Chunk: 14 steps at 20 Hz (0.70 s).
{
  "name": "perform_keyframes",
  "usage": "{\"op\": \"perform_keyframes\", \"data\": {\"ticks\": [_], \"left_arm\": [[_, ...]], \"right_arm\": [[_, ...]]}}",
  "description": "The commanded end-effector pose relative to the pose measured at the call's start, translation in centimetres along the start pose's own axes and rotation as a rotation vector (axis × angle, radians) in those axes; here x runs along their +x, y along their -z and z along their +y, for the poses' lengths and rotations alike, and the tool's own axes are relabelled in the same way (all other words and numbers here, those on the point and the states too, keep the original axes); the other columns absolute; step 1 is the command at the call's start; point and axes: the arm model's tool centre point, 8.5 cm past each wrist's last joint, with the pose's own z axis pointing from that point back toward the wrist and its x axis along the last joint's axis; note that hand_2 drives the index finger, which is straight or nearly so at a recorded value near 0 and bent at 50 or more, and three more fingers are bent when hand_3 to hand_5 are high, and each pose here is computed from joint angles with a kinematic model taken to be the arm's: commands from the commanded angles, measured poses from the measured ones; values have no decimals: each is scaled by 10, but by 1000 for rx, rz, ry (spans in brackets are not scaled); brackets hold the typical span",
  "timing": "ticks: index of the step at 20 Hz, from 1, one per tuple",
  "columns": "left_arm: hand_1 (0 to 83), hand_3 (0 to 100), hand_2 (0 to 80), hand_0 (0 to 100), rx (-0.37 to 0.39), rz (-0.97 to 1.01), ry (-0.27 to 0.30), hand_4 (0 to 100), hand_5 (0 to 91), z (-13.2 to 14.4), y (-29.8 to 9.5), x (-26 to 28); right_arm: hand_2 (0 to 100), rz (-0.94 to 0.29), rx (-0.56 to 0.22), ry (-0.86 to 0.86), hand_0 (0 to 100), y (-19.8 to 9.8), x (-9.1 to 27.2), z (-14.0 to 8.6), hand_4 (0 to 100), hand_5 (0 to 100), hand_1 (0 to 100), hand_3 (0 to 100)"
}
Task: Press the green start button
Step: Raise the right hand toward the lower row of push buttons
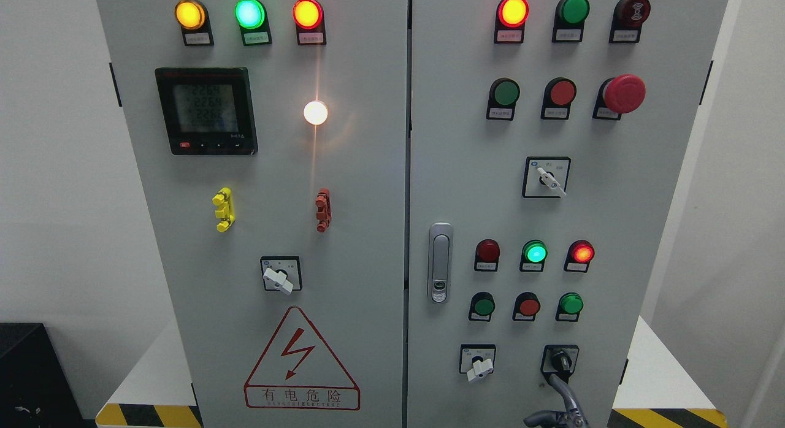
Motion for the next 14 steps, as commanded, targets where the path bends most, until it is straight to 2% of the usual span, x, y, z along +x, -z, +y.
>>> {"op": "perform_keyframes", "data": {"ticks": [1,7,14], "left_arm": [[556,0,0,120,-4,-50,0,0,0,-2,1,24],[556,0,0,120,-4,-50,0,0,0,-2,1,24],[556,0,0,120,-4,-50,0,0,0,-2,1,24]], "right_arm": [[0,-44,8,-291,339,14,-10,-6,812,980,341,794],[0,-75,18,-412,341,27,-14,4,833,1000,331,818],[0,-54,27,-464,342,41,-22,14,839,1000,333,829]]}}
